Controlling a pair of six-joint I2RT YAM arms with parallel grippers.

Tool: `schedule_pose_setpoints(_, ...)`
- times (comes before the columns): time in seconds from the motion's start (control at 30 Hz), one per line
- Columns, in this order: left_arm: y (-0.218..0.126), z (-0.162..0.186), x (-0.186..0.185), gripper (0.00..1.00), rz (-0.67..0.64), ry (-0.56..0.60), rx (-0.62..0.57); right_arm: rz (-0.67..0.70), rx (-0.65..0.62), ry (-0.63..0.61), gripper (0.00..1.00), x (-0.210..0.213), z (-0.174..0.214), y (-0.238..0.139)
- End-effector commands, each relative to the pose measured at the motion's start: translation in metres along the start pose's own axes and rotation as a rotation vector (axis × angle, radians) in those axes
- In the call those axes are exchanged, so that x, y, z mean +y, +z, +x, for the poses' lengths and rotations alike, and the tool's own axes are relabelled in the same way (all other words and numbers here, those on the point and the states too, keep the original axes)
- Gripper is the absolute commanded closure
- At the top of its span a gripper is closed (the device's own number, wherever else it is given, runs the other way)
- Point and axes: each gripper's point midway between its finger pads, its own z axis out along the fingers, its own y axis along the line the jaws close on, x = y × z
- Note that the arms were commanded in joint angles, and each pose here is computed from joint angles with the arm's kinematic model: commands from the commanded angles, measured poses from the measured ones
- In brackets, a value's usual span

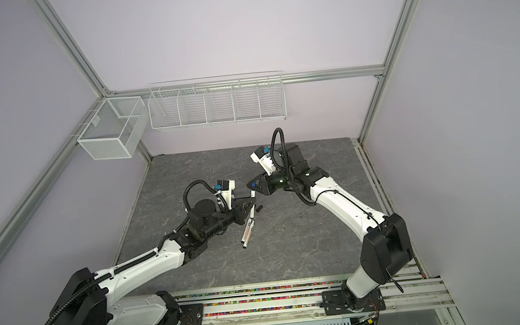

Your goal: Insert the pens into the pen caps

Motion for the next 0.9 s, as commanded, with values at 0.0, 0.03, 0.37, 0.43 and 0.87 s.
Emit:
schedule_pose_setpoints(0.0,-0.013,-0.065,0.057,1.00,-0.271,-0.068,-0.304,-0.138,0.174,0.099,0.78,0.044,0.046,-0.016)
schedule_pose_setpoints(0.03,-0.012,-0.064,0.056,1.00,-0.268,-0.064,-0.298,-0.133,0.163,0.093,0.78,0.044,0.042,-0.017)
schedule_pose_setpoints(0.37,-0.002,-0.040,0.040,1.00,-0.210,-0.048,-0.228,-0.059,0.084,0.057,0.50,0.033,0.013,-0.021)
schedule_pose_setpoints(0.43,0.002,-0.030,0.033,1.00,-0.183,-0.032,-0.195,-0.026,0.055,0.043,0.48,0.028,0.002,-0.020)
schedule_pose_setpoints(0.87,0.006,0.004,-0.016,1.00,-0.087,0.114,-0.092,0.089,0.021,0.023,0.49,-0.004,-0.032,0.001)
